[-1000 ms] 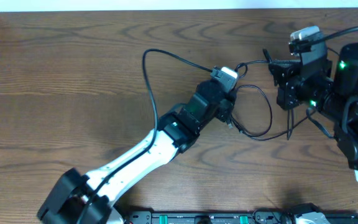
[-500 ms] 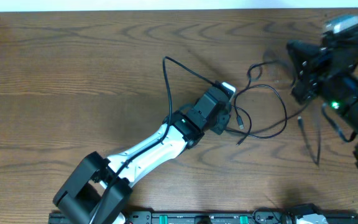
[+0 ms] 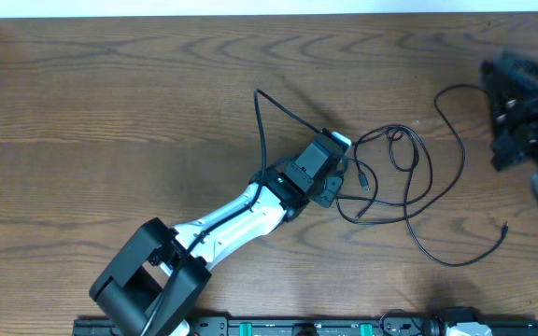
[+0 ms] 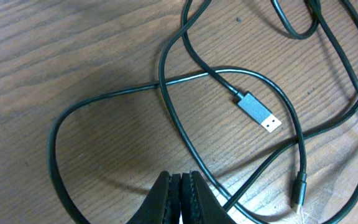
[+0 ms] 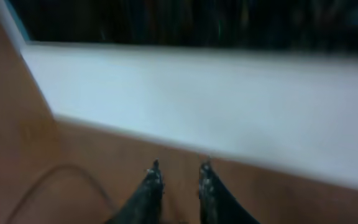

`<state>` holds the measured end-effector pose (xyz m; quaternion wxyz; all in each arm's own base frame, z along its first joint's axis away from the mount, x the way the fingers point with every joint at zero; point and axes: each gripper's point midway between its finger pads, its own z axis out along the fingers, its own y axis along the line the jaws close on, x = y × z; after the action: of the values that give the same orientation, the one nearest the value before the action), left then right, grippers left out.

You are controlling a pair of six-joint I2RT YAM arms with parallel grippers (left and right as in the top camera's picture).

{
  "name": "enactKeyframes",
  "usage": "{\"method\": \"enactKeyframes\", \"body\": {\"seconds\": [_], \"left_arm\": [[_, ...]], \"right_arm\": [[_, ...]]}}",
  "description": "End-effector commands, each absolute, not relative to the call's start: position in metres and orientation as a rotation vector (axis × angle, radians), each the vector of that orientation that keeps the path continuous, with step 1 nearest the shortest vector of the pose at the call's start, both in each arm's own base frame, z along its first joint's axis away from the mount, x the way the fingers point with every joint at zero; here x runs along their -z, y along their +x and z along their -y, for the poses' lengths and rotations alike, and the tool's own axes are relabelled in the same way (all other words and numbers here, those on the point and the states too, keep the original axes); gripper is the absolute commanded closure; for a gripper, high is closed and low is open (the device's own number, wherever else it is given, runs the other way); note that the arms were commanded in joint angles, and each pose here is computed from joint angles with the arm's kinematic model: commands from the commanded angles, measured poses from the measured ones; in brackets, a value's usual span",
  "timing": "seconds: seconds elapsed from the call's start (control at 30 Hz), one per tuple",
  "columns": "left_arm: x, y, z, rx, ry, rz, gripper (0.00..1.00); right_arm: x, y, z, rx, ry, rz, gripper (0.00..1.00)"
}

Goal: Untangle cables

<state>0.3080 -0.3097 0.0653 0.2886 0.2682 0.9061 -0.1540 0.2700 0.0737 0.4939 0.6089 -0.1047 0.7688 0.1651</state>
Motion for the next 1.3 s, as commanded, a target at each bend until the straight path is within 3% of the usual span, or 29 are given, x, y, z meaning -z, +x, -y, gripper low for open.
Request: {"method": "enactKeyframes", "body": {"seconds": [0.0,0.17,0.27,0.37,0.47,0.63,0.97,1.03,1.1,1.13,1.17,1.27], "left_arm": [[-0.087,0.312,0.311,0.430,0.697,-2.372,0.86],[-0.081,0.306,0.305,0.409,0.709,-2.411,0.83],[-0.074,0.299,0.299,0.383,0.723,-2.455,0.83],[-0.069,0.294,0.294,0.366,0.731,-2.484,0.83],[-0.067,0.292,0.292,0.357,0.736,-2.499,0.83],[-0.066,0.291,0.290,0.353,0.738,-2.507,0.83],[-0.066,0.291,0.290,0.352,0.739,-2.508,0.75],[-0.066,0.291,0.290,0.352,0.738,-2.507,0.74],[-0.066,0.291,0.290,0.351,0.739,-2.508,0.73],[-0.065,0.290,0.290,0.350,0.739,-2.510,0.73],[-0.065,0.290,0.289,0.348,0.740,-2.514,0.74],[-0.063,0.287,0.287,0.339,0.745,-2.529,0.73]], "right_arm": [[-0.428,0.297,-0.074,-0.428,-0.177,-2.039,0.62],[-0.330,0.329,-0.077,-0.504,-0.021,-2.380,0.40],[-0.278,0.353,-0.077,-0.505,0.032,-2.504,0.37],[-0.229,0.381,-0.064,-0.437,0.266,-2.596,0.34],[-0.190,0.397,-0.050,-0.345,0.470,-2.660,0.33],[-0.132,0.417,-0.050,-0.321,0.575,-2.752,0.36],[-0.041,0.412,-0.061,-0.241,0.849,-2.919,0.40],[-0.026,0.411,-0.061,-0.221,0.876,-2.939,0.44],[-0.013,0.412,-0.063,-0.213,0.878,-2.955,0.56],[-0.006,0.414,-0.065,-0.212,0.870,-2.959,0.71],[-0.003,0.415,-0.066,-0.212,0.851,-2.963,0.96],[-0.008,0.414,-0.068,-0.219,0.840,-2.965,0.99]]}}
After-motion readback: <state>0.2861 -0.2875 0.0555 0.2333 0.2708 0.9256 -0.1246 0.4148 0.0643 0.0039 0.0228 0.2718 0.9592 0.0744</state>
